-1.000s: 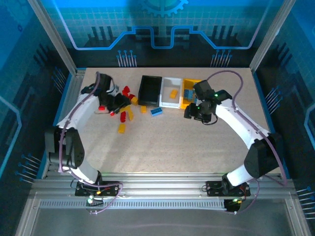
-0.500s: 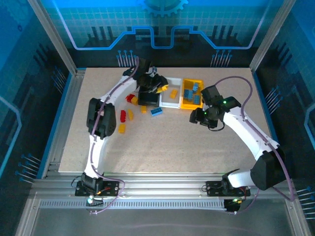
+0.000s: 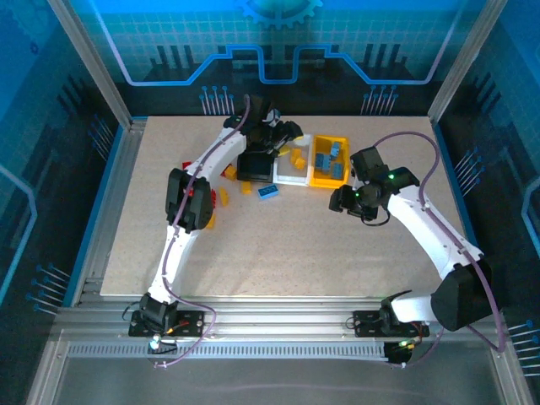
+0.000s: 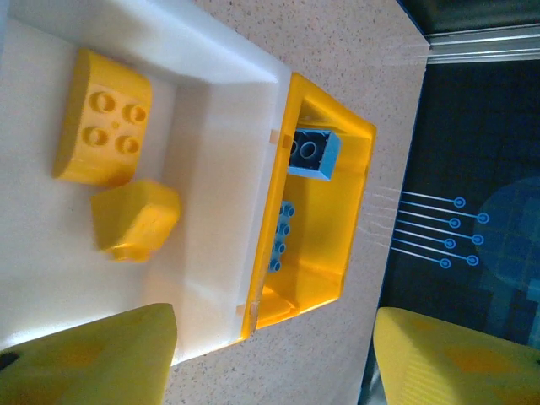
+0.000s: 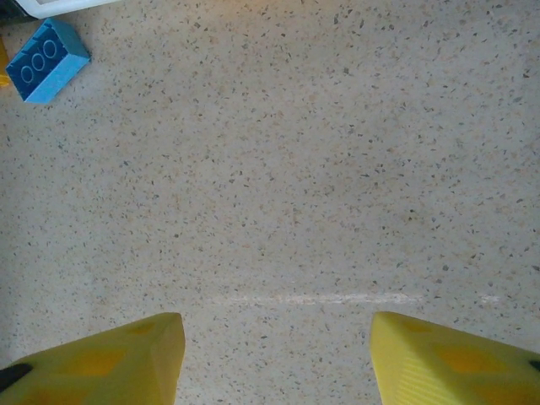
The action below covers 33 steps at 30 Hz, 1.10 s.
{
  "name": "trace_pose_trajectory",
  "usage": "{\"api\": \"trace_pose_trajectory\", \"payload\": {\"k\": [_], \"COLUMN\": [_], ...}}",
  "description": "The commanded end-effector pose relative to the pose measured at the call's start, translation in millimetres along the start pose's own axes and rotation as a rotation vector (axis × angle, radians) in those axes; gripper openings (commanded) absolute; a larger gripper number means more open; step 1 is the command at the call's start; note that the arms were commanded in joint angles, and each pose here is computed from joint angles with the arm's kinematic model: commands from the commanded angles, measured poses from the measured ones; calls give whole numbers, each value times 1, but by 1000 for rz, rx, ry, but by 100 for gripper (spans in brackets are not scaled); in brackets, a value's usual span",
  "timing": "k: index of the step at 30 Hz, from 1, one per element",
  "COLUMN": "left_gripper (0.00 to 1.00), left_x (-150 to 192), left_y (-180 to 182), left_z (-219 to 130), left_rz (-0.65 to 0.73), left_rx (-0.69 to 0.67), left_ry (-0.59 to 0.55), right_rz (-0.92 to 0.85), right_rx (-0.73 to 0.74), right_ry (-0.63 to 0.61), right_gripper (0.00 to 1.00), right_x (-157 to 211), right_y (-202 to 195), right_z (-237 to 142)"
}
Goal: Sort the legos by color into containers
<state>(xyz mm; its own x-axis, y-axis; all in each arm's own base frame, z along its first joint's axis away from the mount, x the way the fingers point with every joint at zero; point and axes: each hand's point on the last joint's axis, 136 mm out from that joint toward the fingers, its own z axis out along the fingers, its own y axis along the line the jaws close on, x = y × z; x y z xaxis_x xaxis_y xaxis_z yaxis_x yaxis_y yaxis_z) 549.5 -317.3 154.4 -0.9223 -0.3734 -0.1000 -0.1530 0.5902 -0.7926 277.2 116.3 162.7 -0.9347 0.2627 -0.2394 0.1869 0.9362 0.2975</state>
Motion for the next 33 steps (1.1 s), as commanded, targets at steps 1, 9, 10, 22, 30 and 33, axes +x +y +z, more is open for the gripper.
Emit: {"api": "trace_pose_trajectory", "payload": {"k": [1,9,10,22,30,33], "left_gripper": [65,70,71,73,68,67], "left_x": [10,70,81,165,164,156], "left_y": [-27,60,78,224,263,270], "left_z": [-36,-135,-150,-226,-217,-212], "left_rz": [62,243,265,146,117,133], "left_rx": [19,-473,-545,-811,-832,-836], "left_ry": [3,39,41,105,123,122], "right_rz": [-14,-67,-74,-196,-219,-216], "right_rx": [-18,-36,-36,-25,-12,-4], "right_ry": [8,23,27,104,111,104], "right_gripper": [61,61,62,61,62,62], "right_x": [-1,8,11,40,45,45], "right_y": [6,32,35,87,99,97], "right_z": [-3,10,13,50,49,46]}}
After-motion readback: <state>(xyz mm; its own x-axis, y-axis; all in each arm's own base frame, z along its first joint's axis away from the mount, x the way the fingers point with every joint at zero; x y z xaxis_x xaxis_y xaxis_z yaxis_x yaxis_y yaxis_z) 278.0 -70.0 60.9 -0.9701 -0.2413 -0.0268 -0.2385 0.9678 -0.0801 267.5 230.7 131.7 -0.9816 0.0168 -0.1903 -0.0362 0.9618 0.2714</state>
